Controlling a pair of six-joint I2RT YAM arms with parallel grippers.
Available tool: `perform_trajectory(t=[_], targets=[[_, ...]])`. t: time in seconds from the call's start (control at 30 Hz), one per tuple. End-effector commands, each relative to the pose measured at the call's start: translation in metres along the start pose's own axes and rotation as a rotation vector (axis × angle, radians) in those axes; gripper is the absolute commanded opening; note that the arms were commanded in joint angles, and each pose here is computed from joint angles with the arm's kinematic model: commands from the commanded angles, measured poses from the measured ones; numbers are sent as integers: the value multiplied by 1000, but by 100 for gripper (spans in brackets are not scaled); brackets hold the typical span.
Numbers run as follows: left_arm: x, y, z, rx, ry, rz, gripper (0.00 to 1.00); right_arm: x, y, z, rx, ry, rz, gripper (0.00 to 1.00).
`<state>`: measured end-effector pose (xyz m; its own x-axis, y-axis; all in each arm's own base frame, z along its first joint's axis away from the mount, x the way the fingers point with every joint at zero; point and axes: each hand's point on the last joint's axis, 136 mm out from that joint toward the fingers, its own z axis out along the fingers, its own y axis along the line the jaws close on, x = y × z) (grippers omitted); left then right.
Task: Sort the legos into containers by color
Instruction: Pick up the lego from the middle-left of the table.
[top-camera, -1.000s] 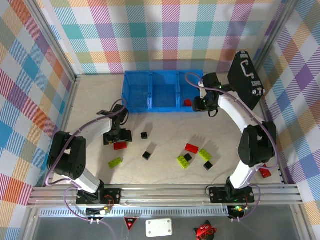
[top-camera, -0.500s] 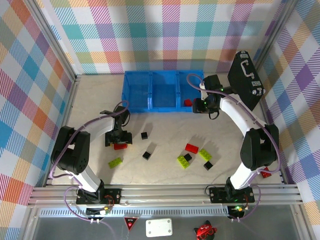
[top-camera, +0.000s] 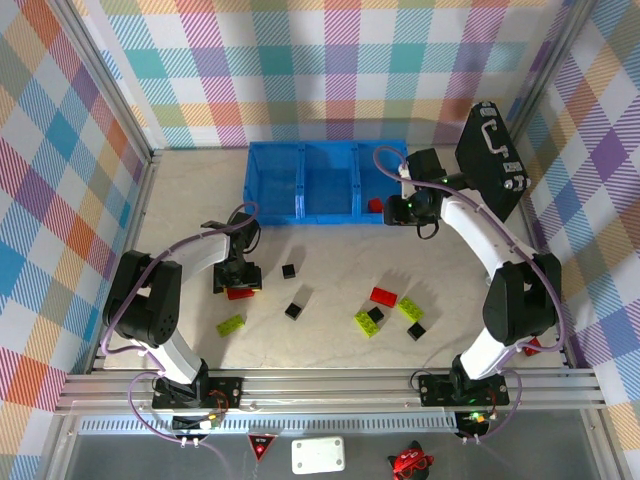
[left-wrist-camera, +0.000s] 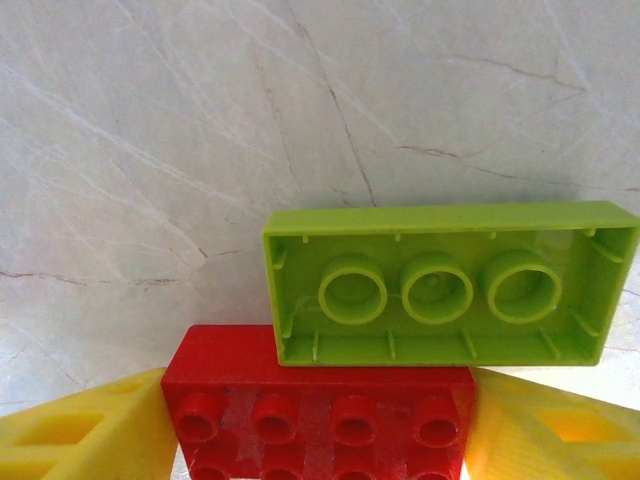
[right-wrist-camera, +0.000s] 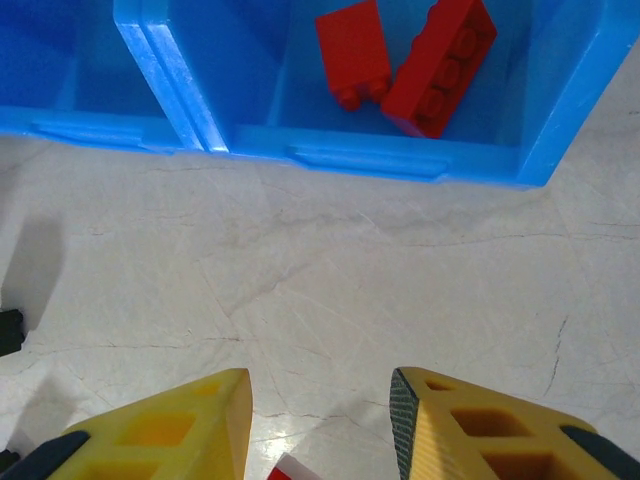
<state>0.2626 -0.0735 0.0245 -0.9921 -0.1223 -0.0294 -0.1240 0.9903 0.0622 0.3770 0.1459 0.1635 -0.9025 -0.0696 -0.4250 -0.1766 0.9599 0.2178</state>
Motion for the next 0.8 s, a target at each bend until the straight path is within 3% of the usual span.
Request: perform_trajectory(t=[0.0,0.23,0.53,0.77], targets=[[3,-2,-4,8,3,26,68,1,9,-10,-30,-22,9,42],[-1,-10,-13,84,-20,-5,65,3,14,-12,-42,-26,9,42],[-17,-46,-55,369,-112,-130,62,8,40,-10,-141,-45,15,42],[-36,-69,-94,608,-171,-251,60,13,81,0,-271,-86,-15,41]])
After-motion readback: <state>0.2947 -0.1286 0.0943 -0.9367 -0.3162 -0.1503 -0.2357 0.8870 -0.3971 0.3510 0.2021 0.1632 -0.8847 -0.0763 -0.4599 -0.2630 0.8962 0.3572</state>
